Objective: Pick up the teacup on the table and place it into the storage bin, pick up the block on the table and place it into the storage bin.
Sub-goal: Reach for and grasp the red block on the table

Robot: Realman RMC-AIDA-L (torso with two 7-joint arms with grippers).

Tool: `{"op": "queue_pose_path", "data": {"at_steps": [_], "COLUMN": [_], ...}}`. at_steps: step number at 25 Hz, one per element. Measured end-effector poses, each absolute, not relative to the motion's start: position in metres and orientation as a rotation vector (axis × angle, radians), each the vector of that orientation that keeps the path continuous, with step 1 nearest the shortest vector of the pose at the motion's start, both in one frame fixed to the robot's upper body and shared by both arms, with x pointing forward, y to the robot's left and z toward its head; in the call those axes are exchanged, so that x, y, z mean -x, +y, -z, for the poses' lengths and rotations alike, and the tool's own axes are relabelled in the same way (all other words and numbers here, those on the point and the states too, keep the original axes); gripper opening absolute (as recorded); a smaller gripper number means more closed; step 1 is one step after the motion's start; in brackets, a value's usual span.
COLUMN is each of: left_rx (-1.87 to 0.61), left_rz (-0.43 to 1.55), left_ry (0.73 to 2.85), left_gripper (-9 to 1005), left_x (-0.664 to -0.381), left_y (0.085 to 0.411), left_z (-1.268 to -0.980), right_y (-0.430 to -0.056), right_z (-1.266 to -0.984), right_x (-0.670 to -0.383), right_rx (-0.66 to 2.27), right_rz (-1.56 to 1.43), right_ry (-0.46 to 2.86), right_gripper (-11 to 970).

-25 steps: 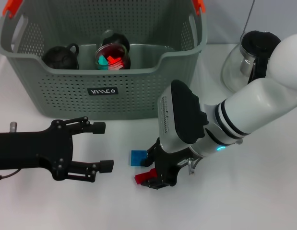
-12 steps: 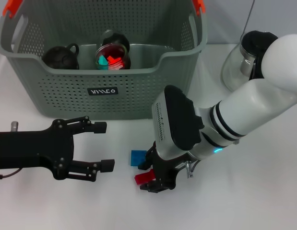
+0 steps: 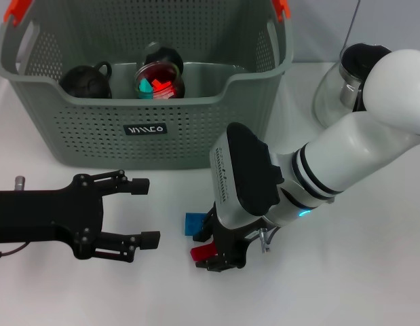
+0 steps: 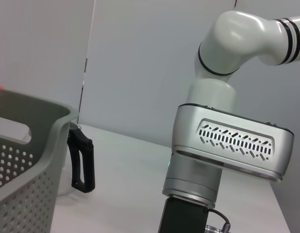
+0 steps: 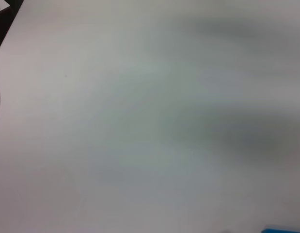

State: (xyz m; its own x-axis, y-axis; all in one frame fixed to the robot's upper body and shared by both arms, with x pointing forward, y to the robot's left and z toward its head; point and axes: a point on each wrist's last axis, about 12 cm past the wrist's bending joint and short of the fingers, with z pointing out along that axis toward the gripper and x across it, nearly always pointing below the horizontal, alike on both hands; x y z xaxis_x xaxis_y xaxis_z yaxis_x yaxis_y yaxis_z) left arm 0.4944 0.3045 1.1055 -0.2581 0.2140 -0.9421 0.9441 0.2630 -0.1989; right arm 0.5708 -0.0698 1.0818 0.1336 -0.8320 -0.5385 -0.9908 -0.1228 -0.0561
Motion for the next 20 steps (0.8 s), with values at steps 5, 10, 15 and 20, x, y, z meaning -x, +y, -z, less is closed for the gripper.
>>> {"op": "queue_pose_path", "data": {"at_steps": [5, 10, 15, 20], "left_rx": [-1.080, -1.080, -1.080, -1.080], "left_rz": [1.065, 1.065, 1.064, 1.064], "left_ry": [1.672, 1.672, 1.672, 1.672], "left_gripper": [936, 936, 936, 937], "left_x": [-0.4945, -0.4945, -0.4945, -0.4945], "left_y": [0.3043, 0.3043, 0.3043, 0.3043], "left_z": [-1.1055, -1.1055, -1.1055, -1.1055], "right_y": [-0.0697, -0.0692, -0.0689, -0.0685], "right_z": [-1.0804, -1.0791, -1.0790, -1.0794], "right_x": [-0.5712, -0.5709, -0.5713, -0.5710], "right_rx": [2.010, 2.010, 2.000, 2.002], "right_rz": [-0.529, -0.520, -0.517, -0.519], "right_ry": [1.761, 1.764, 1.775, 1.775], "right_gripper": [356, 335, 277, 214]}}
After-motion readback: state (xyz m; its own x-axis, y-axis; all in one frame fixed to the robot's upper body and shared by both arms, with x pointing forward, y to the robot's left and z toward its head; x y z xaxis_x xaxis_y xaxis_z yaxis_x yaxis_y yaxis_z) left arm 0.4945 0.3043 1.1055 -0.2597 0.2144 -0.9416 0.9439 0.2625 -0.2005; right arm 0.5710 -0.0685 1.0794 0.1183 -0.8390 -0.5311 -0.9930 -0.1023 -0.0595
